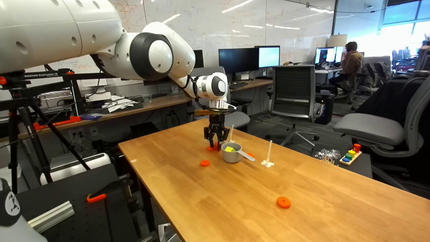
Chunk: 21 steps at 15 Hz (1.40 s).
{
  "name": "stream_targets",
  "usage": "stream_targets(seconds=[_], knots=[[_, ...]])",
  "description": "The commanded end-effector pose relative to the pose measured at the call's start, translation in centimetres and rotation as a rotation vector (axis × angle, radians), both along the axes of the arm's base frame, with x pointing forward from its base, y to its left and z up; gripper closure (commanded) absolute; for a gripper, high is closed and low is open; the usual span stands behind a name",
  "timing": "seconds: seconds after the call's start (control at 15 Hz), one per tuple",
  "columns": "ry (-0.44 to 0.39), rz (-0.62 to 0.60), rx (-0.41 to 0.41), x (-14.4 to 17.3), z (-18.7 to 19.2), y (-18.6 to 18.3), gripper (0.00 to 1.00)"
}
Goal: Put the green, yellow and orange blocks inside the grey measuring cup
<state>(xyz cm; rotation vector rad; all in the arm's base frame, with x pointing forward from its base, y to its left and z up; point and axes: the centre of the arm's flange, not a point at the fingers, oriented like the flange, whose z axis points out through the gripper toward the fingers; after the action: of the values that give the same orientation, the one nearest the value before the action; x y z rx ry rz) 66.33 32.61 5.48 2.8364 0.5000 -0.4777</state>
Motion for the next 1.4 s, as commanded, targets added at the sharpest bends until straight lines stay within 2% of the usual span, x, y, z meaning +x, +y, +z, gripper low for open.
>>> stream_targets(seconds=[0.0, 0.13, 0.2, 0.27, 0.33, 0.53, 1.07, 1.33], knots=[[0.015, -0.009, 0.031, 2.0, -0.4, 0.5, 0.84], [0.017, -0.009, 0.033, 2.0, -0.5, 0.5, 0.85], [0.020, -0.008, 0.034, 2.0, -0.4, 0.5, 0.44], [0.008, 0.004, 0.031, 2.0, -0.4, 0.6, 0.84], [0.002, 0.011, 0.029, 1.9, -0.4, 0.6, 0.81], [-0.003, -0.003, 0.024, 2.3, -0.2, 0.4, 0.87], [-0.006, -0.006, 0.019, 2.2, 0.5, 0.4, 0.87], [-0.028, 0.001, 0.005, 2.0, 2.9, 0.8, 0.87]])
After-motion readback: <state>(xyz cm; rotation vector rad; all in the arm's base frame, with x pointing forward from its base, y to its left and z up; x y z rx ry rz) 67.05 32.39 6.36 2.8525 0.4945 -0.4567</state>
